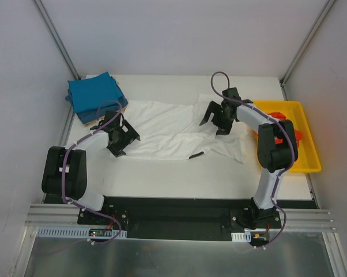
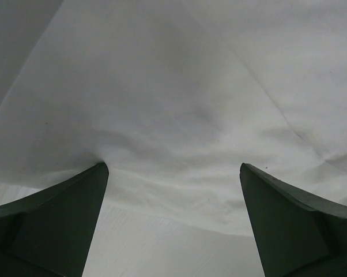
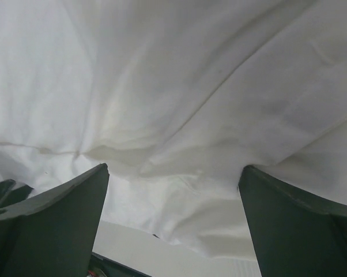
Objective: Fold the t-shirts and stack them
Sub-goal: Fold the flattened tshirt in 1/3 of the way
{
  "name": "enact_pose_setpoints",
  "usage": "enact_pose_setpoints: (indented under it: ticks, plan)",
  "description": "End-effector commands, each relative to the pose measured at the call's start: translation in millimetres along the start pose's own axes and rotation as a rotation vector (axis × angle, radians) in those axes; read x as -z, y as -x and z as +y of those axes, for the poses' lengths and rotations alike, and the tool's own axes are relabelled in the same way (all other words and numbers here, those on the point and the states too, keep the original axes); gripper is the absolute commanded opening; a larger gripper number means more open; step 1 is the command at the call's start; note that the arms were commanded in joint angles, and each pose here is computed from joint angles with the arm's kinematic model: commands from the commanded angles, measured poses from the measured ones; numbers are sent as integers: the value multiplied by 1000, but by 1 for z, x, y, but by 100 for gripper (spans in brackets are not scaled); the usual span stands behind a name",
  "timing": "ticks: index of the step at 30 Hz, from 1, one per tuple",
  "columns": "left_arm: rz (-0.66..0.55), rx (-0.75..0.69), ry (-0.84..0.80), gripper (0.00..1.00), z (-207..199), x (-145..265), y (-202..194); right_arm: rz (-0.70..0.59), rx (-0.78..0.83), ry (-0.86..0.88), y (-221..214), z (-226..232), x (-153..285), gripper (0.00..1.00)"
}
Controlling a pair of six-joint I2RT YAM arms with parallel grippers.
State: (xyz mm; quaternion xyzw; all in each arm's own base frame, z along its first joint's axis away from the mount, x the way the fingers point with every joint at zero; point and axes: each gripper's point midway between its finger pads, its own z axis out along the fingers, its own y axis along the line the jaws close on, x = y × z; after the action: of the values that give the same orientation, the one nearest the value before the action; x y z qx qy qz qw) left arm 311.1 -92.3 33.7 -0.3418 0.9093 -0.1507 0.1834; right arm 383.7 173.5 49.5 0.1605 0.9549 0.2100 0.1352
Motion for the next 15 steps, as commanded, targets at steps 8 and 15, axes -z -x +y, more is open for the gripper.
enact_pose_setpoints:
  ticks: [8, 15]
  plan:
    - [-81, -5, 23, 99, 14, 21, 3, -185, 29, 191, 76, 104, 22, 96]
    - [-98, -28, 8, 99, 11, 28, 7, -174, 126, 52, 53, 60, 37, 96]
